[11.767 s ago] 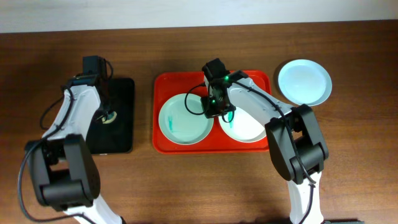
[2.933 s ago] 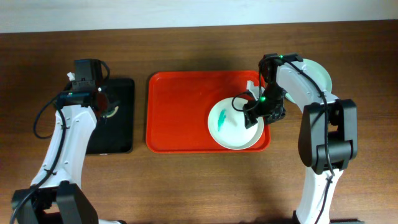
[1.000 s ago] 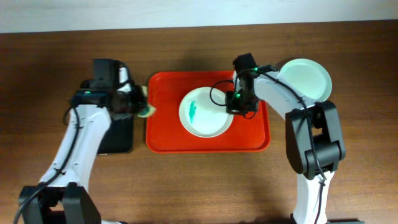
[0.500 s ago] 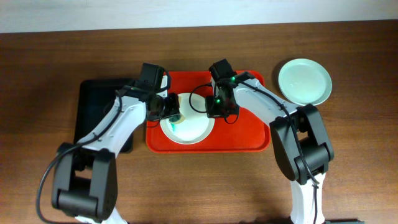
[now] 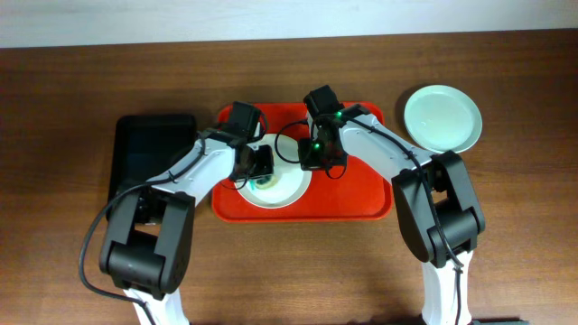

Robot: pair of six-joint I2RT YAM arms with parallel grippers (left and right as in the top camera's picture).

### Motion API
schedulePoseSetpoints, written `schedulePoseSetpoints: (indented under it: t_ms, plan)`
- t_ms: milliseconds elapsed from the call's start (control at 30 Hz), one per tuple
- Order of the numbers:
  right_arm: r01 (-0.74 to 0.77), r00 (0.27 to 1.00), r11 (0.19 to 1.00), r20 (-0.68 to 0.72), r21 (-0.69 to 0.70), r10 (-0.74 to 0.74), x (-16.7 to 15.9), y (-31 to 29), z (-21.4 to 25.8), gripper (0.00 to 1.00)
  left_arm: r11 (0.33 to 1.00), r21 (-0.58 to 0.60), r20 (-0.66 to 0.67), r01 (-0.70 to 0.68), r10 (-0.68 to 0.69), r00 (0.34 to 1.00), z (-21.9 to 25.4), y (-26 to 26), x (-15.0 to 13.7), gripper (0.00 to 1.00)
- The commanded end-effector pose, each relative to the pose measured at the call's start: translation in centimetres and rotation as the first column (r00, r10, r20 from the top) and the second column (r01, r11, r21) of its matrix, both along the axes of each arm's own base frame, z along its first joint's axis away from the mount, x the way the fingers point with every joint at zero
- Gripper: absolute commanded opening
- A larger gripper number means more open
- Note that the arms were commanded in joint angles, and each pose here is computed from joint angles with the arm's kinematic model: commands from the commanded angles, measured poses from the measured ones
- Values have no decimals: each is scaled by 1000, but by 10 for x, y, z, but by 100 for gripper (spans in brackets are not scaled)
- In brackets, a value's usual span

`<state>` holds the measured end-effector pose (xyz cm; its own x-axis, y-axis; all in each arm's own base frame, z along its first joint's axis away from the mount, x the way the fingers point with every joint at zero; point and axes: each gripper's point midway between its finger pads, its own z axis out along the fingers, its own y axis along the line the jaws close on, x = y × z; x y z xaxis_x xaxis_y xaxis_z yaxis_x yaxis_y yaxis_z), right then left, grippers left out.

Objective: Clean dirty plates on tray and stack at the side
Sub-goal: 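Scrub the white plate with the sponge in the left gripper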

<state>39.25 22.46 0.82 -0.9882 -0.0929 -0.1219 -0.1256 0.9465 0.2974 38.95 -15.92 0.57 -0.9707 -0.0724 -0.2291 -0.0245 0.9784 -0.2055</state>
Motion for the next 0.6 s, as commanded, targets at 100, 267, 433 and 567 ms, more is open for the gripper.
schedulePoseSetpoints:
  t_ms: [100,267,433,567]
  plan:
    - [7,1000,999,-21,-35,-7,-4,-7,-13,6,808,560,145,-182,121,982,4,113,13,0]
    - [7,1000,999,-21,-35,-7,-4,-7,-13,7,922,350,175,-163,107,979,37,75,26,0]
    - [7,1000,999,-22,-36,-8,-4,-7,-13,8,993,-118,41,24,-19,999,55,-10,2,0]
    - [7,1000,999,-23,-35,-8,-4,-7,-13,9,984,-172,-69,48,-61,996,41,-22,-24,0]
